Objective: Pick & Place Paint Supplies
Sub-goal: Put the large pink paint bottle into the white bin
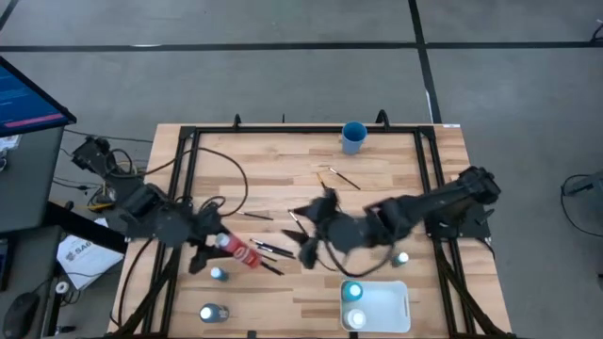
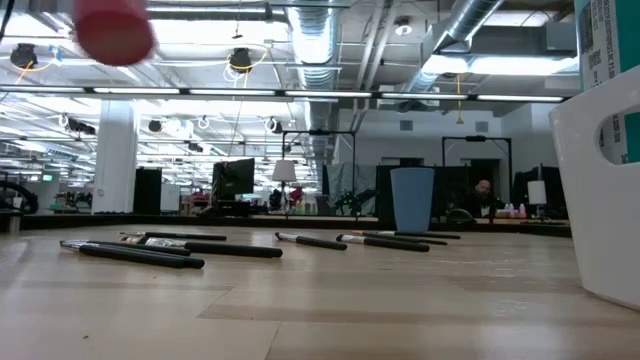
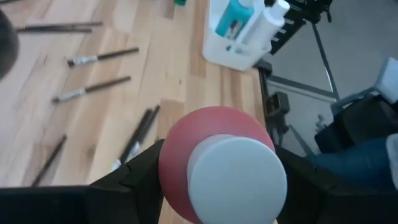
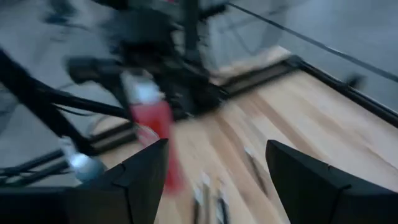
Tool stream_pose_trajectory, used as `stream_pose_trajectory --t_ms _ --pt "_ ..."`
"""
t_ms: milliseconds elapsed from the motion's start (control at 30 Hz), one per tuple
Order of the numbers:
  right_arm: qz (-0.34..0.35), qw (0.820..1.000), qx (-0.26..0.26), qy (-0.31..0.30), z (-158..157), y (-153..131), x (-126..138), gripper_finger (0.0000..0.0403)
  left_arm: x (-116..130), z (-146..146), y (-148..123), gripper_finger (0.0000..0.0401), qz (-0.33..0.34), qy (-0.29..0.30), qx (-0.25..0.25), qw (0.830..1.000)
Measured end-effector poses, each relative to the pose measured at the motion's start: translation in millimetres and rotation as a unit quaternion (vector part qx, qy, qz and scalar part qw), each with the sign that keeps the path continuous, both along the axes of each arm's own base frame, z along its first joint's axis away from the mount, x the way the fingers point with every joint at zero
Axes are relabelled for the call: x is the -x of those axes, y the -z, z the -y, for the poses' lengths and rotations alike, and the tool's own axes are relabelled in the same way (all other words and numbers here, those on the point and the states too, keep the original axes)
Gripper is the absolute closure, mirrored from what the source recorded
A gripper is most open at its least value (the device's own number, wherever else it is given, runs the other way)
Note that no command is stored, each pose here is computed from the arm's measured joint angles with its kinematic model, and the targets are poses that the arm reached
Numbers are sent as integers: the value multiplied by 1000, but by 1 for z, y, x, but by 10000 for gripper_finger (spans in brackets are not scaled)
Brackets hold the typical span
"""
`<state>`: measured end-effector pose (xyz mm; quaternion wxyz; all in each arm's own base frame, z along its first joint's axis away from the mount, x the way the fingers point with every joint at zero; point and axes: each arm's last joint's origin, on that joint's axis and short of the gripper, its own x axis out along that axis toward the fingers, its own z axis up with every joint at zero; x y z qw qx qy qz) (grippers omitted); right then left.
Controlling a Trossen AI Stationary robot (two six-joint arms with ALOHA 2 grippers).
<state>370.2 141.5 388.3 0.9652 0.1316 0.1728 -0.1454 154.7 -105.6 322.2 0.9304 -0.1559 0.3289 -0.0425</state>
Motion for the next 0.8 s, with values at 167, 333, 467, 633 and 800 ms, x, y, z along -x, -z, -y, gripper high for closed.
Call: stream_pose_trajectory --t_ms 167,333,467,633,800 --pt "20 998 23 -48 17 16 -37 143 -24 -3 7 183 -3 21 -23 1000" --pt "9 996 23 -84 24 33 -54 143 -42 -6 14 183 -2 32 -63 998" --pt "-5 996 23 -91 22 41 -58 143 -52 -11 18 183 -2 20 -75 997" --pt "-18 995 32 -96 19 46 -58 143 -60 -17 18 183 9 13 -87 996" --pt "-39 993 51 -101 19 54 -61 143 -66 -19 15 183 37 10 -90 995"
